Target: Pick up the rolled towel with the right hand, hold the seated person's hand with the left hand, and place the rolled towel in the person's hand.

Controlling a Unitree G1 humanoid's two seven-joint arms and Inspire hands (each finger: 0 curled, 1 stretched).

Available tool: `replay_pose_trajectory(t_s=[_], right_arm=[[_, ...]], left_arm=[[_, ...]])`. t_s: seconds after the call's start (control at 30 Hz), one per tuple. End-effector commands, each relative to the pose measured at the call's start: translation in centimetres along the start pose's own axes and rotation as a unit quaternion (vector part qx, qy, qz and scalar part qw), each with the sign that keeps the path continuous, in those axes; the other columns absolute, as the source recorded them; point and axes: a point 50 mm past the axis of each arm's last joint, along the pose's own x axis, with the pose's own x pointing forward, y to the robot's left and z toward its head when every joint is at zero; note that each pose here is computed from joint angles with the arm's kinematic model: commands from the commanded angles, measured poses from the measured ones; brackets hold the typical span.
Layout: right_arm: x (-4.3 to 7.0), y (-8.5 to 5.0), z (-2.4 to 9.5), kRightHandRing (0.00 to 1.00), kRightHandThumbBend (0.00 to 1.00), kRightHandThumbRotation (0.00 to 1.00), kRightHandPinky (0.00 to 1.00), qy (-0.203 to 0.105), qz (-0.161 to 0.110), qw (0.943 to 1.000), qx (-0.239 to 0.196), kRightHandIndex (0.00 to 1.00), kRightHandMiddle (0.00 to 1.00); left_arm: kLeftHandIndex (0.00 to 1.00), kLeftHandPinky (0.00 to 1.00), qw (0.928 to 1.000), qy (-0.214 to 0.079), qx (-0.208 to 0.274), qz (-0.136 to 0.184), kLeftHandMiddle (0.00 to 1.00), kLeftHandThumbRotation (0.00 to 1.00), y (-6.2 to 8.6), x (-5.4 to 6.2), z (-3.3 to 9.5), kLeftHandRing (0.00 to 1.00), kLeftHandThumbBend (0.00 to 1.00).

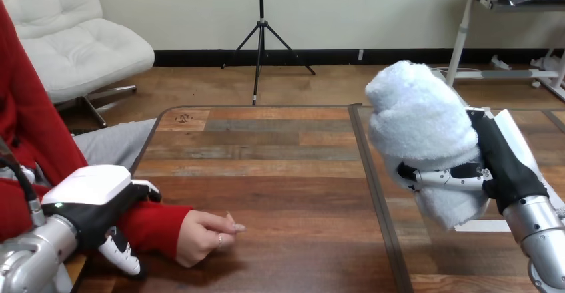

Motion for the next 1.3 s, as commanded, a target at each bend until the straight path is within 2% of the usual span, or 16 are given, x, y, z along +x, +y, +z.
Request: replay_pose_trajectory(t_s=[0.0, 0.3, 0.5, 0.87, 1.27], right_arm=[[1.6, -1.2, 2.2, 0.30, 0.73, 0.00, 0.24, -0.054, -0.037, 0.9978, 0.012, 0.44, 0.37], [1.5, -1.2, 2.2, 0.30, 0.73, 0.00, 0.24, -0.051, -0.037, 0.9979, 0.012, 0.44, 0.37], [1.5, -1.2, 2.2, 0.29, 0.72, 0.00, 0.23, -0.053, -0.037, 0.9978, 0.012, 0.44, 0.37], [1.4, -1.3, 2.2, 0.27, 0.73, 0.00, 0.21, -0.051, -0.039, 0.9978, 0.016, 0.44, 0.35], [1.4, -1.3, 2.2, 0.27, 0.73, 0.00, 0.21, -0.051, -0.041, 0.9977, 0.019, 0.44, 0.35]], left_arm=[[0.74, 0.62, 0.9992, 0.001, 0.023, 0.033, 0.74, 0.01, 2.1, 0.6, -0.1, 0.72, 0.96], [0.72, 0.59, 0.9989, -0.007, 0.026, 0.039, 0.71, 0.02, 2.0, 0.7, -0.1, 0.68, 0.95], [0.70, 0.55, 0.9989, -0.007, 0.025, 0.039, 0.69, 0.08, 1.9, 0.8, -0.1, 0.65, 0.96], [0.68, 0.49, 0.9992, -0.009, 0.008, 0.037, 0.65, 0.02, 1.7, 1.1, -0.2, 0.60, 0.95], [0.66, 0.49, 0.9991, -0.017, -0.009, 0.038, 0.65, 0.01, 1.1, 1.6, -0.2, 0.61, 0.94]])
